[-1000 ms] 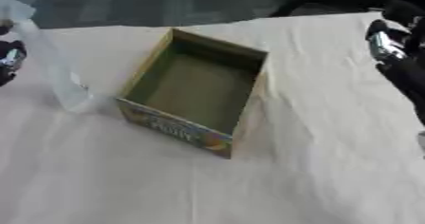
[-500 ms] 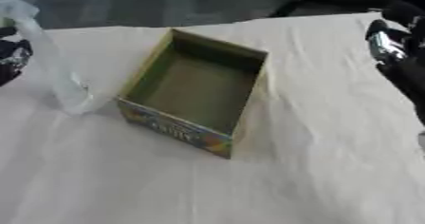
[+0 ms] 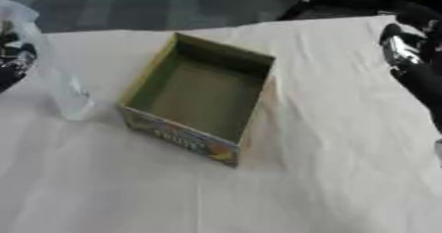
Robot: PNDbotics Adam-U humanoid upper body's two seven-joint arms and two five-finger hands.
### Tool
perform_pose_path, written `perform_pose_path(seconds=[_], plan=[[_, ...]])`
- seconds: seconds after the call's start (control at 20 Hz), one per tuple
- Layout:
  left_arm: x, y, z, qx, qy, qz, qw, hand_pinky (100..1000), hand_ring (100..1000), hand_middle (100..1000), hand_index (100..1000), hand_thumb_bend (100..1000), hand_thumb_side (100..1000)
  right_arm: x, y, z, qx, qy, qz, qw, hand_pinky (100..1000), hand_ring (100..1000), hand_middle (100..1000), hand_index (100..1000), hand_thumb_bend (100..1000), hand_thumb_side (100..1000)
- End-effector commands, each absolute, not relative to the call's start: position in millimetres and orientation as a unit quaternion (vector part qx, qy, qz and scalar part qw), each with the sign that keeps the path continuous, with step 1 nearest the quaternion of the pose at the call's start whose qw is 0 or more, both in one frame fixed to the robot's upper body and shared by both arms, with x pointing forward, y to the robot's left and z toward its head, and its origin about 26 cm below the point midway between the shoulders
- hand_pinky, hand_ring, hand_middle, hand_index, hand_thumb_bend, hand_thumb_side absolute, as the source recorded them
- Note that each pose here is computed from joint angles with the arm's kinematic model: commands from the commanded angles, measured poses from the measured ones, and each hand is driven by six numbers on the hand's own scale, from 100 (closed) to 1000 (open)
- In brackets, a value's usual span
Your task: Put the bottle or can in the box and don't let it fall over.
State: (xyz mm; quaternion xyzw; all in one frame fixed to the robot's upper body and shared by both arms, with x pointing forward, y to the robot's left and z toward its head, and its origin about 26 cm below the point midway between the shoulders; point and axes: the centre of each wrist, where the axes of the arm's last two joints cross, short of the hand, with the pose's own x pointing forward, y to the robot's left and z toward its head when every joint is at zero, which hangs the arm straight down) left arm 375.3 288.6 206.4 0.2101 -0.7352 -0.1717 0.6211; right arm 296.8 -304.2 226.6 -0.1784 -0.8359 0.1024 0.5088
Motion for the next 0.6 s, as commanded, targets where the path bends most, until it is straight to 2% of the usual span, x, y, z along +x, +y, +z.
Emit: perform_pose_path(seconds=[0.05,0.6], plan=[[375.7,285.9,217.5,0.211,-0.746,-0.168,0.609,1000,815,711,1000,100,580,294.3,-304.3,237.9,-0.179,-0.844,0.111,0.493,884,892,917,958,100,548],[380.1,277.5,216.1,0.228,-0.746,-0.138,0.610,1000,810,702,987,100,573,294.7,-304.5,237.3,-0.178,-0.843,0.111,0.495,882,892,917,956,100,550]])
